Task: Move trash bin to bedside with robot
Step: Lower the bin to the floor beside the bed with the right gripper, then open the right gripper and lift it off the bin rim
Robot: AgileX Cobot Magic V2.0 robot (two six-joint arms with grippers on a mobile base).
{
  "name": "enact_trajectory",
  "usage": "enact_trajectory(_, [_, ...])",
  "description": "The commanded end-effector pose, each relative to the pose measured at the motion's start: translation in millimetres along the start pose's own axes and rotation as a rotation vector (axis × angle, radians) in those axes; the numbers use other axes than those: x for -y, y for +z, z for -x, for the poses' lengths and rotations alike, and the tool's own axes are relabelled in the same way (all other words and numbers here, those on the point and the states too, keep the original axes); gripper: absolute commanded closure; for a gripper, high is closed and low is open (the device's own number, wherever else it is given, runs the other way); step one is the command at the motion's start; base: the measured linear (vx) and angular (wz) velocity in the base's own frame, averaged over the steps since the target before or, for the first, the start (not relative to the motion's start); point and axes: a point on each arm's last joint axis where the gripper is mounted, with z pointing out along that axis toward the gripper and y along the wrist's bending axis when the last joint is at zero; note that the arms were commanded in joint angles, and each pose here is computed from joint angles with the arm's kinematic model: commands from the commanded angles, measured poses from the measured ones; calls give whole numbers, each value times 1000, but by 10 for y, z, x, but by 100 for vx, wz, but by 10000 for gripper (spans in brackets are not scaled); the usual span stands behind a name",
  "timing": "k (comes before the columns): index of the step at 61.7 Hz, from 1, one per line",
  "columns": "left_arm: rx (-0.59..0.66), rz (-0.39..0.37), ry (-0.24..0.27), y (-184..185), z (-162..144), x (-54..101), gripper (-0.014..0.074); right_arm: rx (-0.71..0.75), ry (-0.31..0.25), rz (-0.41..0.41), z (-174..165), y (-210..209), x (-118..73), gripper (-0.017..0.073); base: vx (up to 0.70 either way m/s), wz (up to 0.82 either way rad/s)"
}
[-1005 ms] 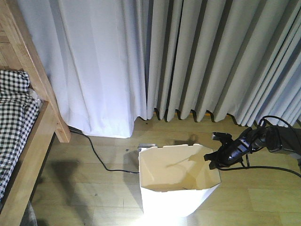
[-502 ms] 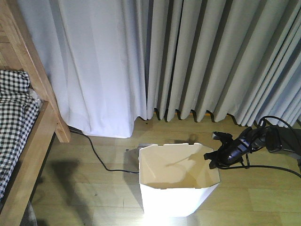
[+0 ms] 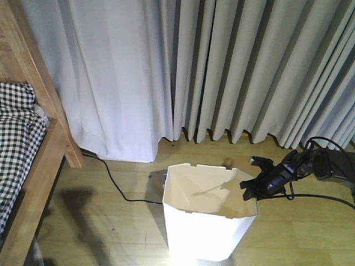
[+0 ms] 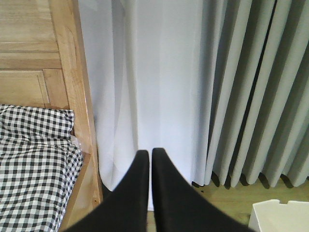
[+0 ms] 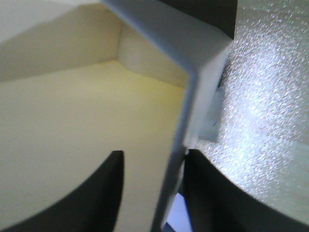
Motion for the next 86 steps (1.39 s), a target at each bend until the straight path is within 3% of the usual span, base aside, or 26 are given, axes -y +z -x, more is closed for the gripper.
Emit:
enact_trajectory(1, [65,-4,-7,5,8,1,600,57,-18,20,241,-302,-92,99,0,0])
enact_trajectory(10, [65,-4,-7,5,8,1,600,81,-26,-5,263,-303,-69,-3,0,0])
enact_trajectory(27, [65,-4,-7,5,8,1,600,98,-5,-12,277,-303,-63,-7,0,0])
enact_trajectory(34, [65,-4,-7,5,8,1,600,95,-43,-14,302,-360,-79,-7,0,0])
enact_trajectory(46, [65,-4,-7,5,8,1,600,146,16,-13,175,-460,-154,-7,0,0])
enact_trajectory(49, [65,-4,-7,5,8,1,600,174,8,-36,123,-517,-178,-7,0,0])
enact_trajectory(61, [65,-4,-7,5,8,1,600,256,-81,-68,-54,-945,-404,-7,0,0])
enact_trajectory(68, [65,-4,-7,5,8,1,600,288,-61,-87,-194,-1242,-557,-7,0,0])
enact_trajectory(78, [65,-4,-7,5,8,1,600,326,-44,-233,-381,-1718,-681,-7,0,0])
enact_trajectory(86, [65,-4,-7,5,8,1,600,371,-67,-306,-507,-2129,-835,-7,0,0])
